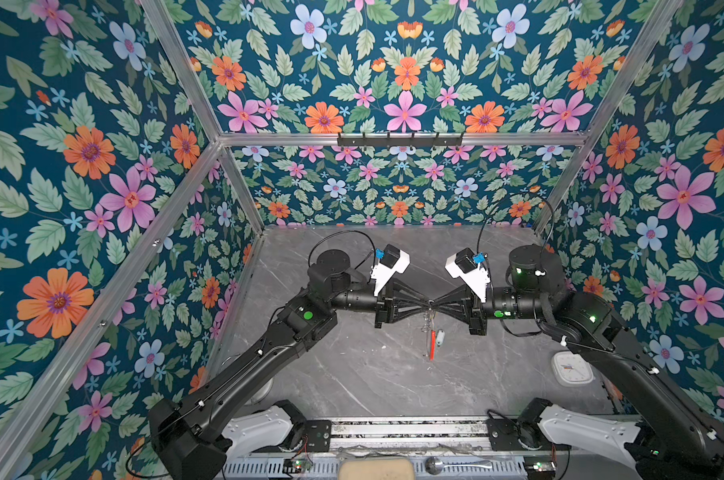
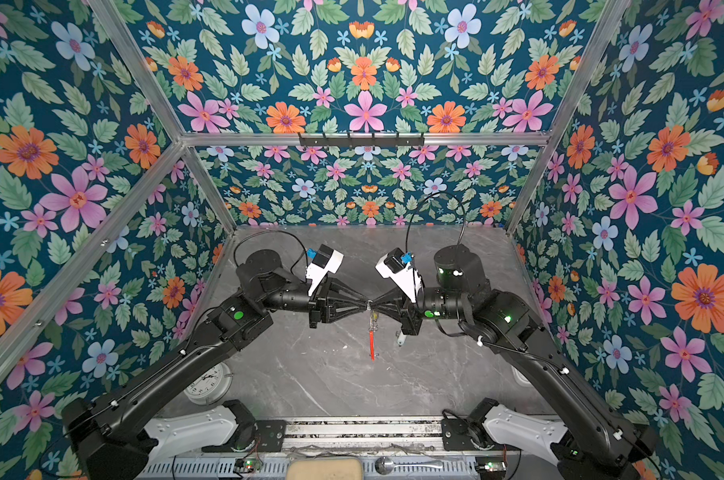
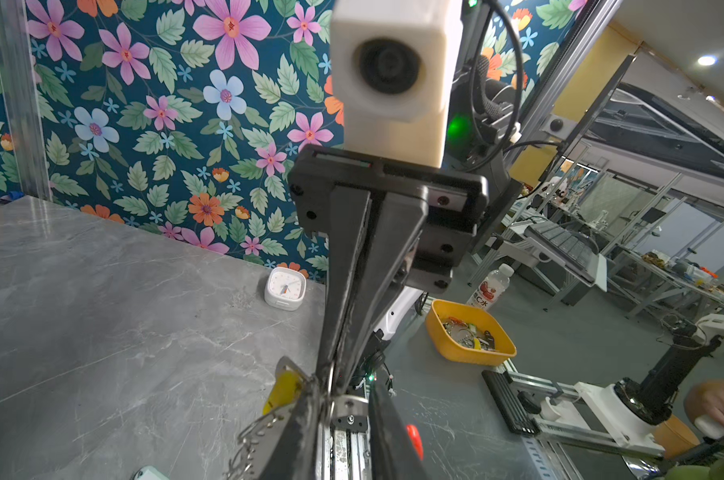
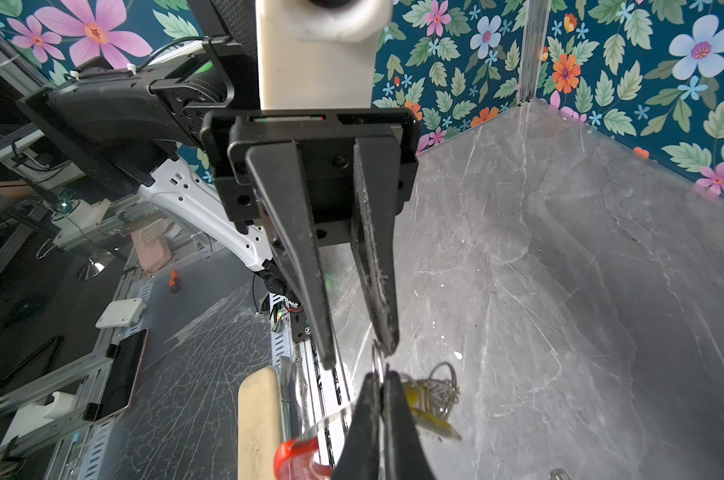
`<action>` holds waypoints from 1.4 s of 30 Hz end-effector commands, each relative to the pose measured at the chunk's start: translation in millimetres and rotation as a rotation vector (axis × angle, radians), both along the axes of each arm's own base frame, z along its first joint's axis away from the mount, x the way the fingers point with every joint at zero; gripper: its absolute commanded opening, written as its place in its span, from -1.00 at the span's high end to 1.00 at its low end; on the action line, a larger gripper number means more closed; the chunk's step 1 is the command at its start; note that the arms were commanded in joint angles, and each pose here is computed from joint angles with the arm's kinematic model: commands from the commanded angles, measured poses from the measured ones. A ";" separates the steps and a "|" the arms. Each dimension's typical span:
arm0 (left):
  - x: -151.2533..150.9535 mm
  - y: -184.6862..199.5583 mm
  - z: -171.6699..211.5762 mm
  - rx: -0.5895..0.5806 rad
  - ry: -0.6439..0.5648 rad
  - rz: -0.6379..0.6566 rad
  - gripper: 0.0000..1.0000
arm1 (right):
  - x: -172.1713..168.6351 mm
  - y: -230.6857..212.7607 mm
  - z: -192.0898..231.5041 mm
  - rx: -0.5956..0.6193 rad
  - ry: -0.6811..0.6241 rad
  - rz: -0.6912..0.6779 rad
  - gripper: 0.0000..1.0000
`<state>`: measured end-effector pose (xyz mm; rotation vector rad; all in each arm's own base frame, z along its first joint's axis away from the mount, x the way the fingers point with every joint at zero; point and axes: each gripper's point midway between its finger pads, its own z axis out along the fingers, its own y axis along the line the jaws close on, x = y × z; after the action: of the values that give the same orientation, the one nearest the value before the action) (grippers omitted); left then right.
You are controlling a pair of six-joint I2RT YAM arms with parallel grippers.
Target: Remove the keys from the keyring
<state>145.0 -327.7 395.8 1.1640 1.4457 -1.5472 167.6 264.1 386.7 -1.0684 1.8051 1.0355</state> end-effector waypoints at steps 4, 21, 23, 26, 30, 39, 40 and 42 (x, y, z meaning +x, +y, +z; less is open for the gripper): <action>-5.9 -0.8 -0.9 0.007 -0.004 -0.049 0.59 | 4.3 0.6 0.7 -0.010 -0.017 -0.019 1.00; -5.0 4.5 5.4 -0.053 -0.091 0.007 1.00 | 2.0 3.6 22.8 0.105 -0.104 -0.030 0.29; -4.6 7.5 7.4 -0.072 -0.117 0.030 1.00 | 0.4 -0.5 29.0 0.154 -0.149 -0.047 0.09; -6.9 12.9 13.8 -0.123 -0.160 0.052 1.00 | 0.0 -8.6 36.1 0.238 -0.216 -0.089 -0.06; -8.7 19.2 22.4 -0.189 -0.200 0.086 1.00 | -6.8 -9.9 34.6 0.305 -0.239 -0.071 -0.11; -21.2 22.8 30.9 -0.291 -0.202 0.016 1.00 | -14.0 3.1 15.2 0.328 -0.174 0.019 -0.20; -21.6 22.7 31.3 -0.293 -0.201 0.012 1.00 | -14.7 4.3 13.6 0.324 -0.167 0.028 -0.20; -22.6 22.2 30.4 -0.290 -0.197 0.003 1.00 | -16.2 6.7 10.3 0.315 -0.151 0.045 -0.21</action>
<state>131.7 -309.5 412.2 1.0805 1.1458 -1.5144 157.4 267.4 388.6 -0.9429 1.4934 1.1465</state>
